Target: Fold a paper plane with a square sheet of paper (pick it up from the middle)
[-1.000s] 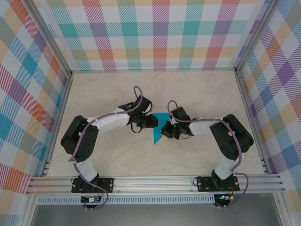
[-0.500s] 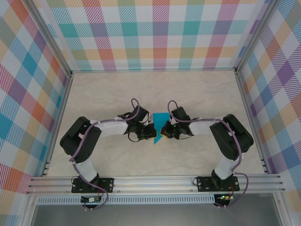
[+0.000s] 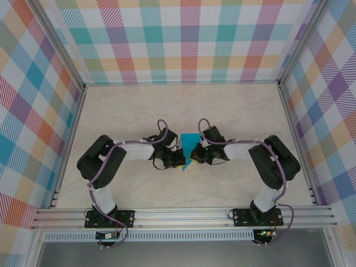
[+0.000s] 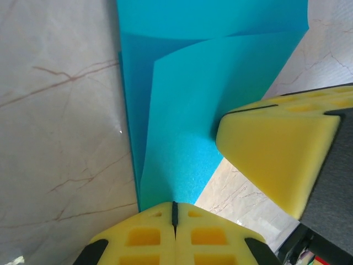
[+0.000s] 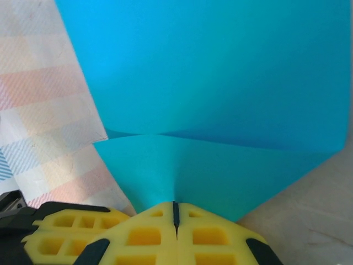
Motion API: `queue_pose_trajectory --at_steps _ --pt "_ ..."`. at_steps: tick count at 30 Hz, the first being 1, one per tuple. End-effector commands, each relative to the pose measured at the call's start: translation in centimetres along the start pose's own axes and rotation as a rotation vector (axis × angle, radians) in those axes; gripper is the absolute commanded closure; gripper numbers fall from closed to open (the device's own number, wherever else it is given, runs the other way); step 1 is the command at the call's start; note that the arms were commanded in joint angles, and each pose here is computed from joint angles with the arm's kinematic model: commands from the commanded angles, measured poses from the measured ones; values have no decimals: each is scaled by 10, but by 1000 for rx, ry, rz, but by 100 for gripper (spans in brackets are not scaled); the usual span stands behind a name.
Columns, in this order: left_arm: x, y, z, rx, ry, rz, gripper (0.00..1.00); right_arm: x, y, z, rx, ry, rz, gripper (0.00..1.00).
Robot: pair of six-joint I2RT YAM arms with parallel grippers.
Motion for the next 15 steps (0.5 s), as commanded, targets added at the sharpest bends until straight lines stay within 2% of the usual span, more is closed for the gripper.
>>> queue_pose_trajectory --at_steps 1,9,15 --pt "-7 -23 17 21 86 89 100 14 -12 20 139 78 -15 100" --pt "-7 -26 23 20 129 108 100 -1 -18 7 113 1 23 100" --pt "-6 -29 27 27 151 120 100 -6 -8 -11 55 -86 -7 100"
Point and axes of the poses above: each hand's point on the last joint's axis, 136 mm out from that joint toward the fingers, its own x axis back along the fingers, its own z axis along the line the jaws close on, y = z × x, the point moved 4 cm from there along x, back along the fingers, and after that the axes turned 15 degrees about -x, right-handed, at the moved point
